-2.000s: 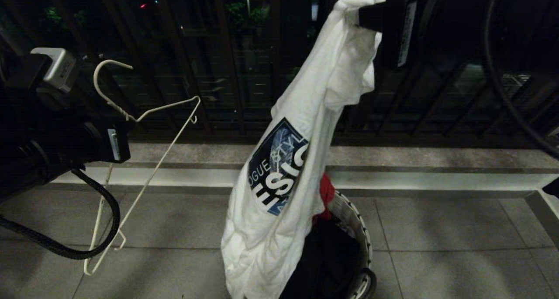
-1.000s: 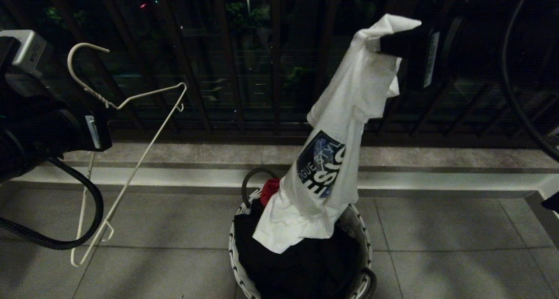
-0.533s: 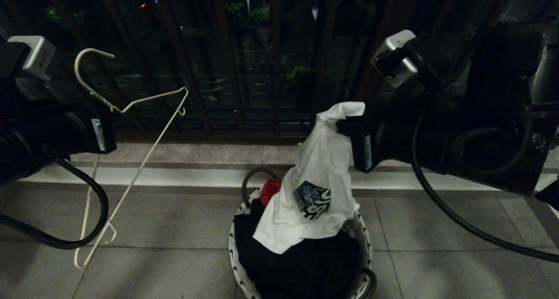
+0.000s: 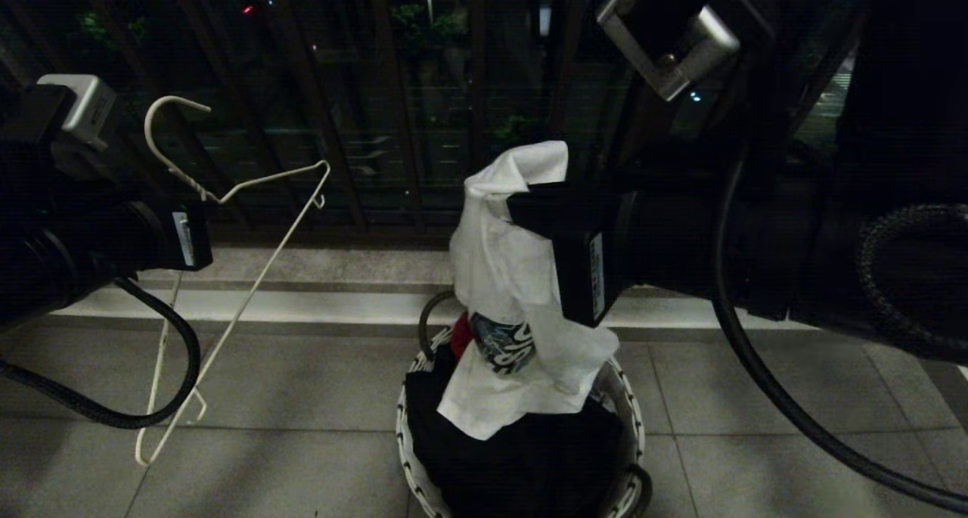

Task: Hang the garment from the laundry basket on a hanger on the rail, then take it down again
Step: Put clothes in the basket

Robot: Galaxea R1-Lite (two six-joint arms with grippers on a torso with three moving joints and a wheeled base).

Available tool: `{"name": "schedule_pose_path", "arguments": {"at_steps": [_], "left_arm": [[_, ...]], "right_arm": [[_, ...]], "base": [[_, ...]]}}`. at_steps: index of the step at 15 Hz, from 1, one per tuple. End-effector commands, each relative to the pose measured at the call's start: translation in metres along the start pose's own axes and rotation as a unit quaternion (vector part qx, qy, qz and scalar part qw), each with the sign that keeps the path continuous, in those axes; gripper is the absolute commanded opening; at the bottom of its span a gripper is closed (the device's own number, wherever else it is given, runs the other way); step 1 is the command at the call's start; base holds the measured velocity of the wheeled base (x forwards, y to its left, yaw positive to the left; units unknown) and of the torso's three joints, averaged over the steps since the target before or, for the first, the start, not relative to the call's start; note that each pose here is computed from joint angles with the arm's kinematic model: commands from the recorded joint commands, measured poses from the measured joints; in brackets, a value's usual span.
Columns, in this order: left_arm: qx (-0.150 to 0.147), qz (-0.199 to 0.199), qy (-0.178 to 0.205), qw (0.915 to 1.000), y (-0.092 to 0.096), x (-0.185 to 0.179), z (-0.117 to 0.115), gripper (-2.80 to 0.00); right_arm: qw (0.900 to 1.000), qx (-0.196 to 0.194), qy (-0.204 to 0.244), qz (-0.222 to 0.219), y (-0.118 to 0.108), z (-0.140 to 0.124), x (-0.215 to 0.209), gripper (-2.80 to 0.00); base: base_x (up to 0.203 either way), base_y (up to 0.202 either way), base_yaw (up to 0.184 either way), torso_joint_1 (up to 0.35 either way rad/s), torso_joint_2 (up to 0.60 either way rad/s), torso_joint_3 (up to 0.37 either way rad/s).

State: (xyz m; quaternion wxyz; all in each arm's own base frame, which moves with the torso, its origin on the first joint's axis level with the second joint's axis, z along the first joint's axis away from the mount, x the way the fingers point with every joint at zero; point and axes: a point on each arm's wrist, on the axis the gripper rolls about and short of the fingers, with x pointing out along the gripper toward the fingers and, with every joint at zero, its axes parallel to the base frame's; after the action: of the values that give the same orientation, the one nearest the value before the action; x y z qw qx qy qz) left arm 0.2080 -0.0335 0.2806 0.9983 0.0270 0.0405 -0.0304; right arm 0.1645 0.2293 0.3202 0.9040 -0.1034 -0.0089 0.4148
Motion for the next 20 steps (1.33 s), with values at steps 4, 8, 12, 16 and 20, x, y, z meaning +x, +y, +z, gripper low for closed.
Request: {"name": "schedule_pose_path", "arguments": {"at_steps": [4, 8, 12, 16, 20], "left_arm": [[0.000, 0.001, -0.007, 1.0000, 0.000, -0.003, 0.002, -2.80], [0.000, 0.001, -0.007, 1.0000, 0.000, -0.003, 0.003, -2.80], [0.000, 0.001, -0.007, 1.0000, 0.000, -0.003, 0.003, -2.80], [0.000, 0.001, -0.005, 1.0000, 0.001, -0.001, 0.002, -2.80], [0.000, 0.002, 0.002, 1.0000, 0.000, 0.004, 0.000, -2.80]], "right_arm": [[0.999, 0.000, -0.028, 0.029, 0.015, 0.027, -0.033, -2.80], [0.999, -0.006, 0.028, 0.033, 0.016, 0.004, -0.034, -2.80], [0.986, -0.008, 0.152, 0.064, 0.015, -0.068, 0.006, -2.80], [0.975, 0.003, 0.217, 0.045, -0.008, -0.134, 0.061, -2.80], [0.973, -0.033, 0.227, -0.005, -0.058, -0.172, 0.094, -2.80]], "base": [[0.000, 0.000, 0.000, 0.000, 0.00, 0.000], [0.000, 0.000, 0.000, 0.000, 0.00, 0.000], [0.000, 0.000, 0.000, 0.000, 0.00, 0.000], [0.000, 0.000, 0.000, 0.000, 0.00, 0.000], [0.000, 0.000, 0.000, 0.000, 0.00, 0.000]]}}
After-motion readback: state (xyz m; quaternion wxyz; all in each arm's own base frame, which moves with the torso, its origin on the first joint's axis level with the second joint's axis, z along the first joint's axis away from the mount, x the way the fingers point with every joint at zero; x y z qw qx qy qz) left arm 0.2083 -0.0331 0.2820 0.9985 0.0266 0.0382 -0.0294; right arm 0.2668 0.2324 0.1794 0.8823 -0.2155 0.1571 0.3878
